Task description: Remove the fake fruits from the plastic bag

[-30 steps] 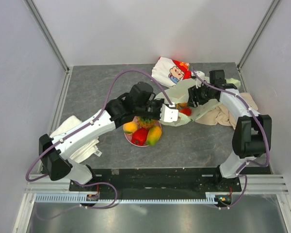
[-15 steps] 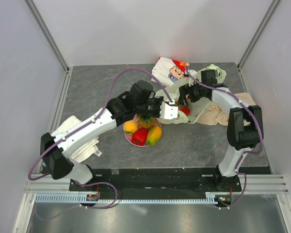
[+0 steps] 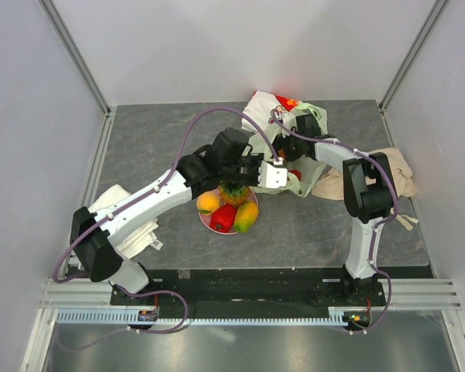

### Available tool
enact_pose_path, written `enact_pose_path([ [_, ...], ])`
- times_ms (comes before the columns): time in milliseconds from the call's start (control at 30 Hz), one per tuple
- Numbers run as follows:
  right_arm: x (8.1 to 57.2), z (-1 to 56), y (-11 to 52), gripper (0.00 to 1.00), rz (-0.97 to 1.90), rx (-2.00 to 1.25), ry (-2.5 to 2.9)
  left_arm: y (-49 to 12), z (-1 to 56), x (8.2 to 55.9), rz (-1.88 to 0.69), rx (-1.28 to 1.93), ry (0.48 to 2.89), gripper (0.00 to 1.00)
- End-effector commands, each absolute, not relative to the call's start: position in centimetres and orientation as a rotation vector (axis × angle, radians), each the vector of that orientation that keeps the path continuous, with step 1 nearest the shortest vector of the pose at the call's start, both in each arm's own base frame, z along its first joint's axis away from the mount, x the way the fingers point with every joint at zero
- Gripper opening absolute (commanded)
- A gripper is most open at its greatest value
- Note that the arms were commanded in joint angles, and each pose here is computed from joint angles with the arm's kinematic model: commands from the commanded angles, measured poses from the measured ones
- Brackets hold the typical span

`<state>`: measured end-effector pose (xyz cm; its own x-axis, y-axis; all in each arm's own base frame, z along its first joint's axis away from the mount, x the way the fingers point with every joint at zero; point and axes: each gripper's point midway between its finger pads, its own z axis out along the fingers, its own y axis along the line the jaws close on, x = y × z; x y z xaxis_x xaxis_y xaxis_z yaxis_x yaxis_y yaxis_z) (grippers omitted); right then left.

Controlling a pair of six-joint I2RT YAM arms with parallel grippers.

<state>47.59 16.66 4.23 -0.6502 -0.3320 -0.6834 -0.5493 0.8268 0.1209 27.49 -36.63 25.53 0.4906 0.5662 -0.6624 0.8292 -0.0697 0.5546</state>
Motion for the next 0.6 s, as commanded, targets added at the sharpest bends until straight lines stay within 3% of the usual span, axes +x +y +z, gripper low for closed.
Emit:
enact_pose_path([
  [0, 51.8, 7.4, 17.2, 0.98, 0.404, -0.516, 2.185, -37.1, 28.1, 28.4, -0.321, 1.689, 1.151, 0.02],
  [200, 53.6, 6.3, 18.3, 0.98, 0.459, -0.426, 2.184, -37.0, 27.8, 28.4, -0.324, 1.699, 1.166, 0.02],
  [267, 54.4, 5.4, 17.8, 0.92, 0.425, -0.408, 2.207, -36.9, 27.8, 28.6, -0.318, 1.698, 1.170, 0.02],
  [367, 54.2, 6.2, 18.3, 0.71, 0.462, -0.414, 2.200, -36.7, 27.7, 28.8, -0.312, 1.698, 1.181, 0.02],
  [467, 53.4, 9.2, 17.9, 0.58, 0.469, -0.474, 2.163, -36.7, 27.9, 29.1, -0.305, 1.689, 1.186, 0.02],
  [567, 51.0, 12.9, 16.7, 0.55, 0.506, -0.530, 2.155, -36.5, 28.2, 29.7, -0.287, 1.668, 1.195, 0.02],
])
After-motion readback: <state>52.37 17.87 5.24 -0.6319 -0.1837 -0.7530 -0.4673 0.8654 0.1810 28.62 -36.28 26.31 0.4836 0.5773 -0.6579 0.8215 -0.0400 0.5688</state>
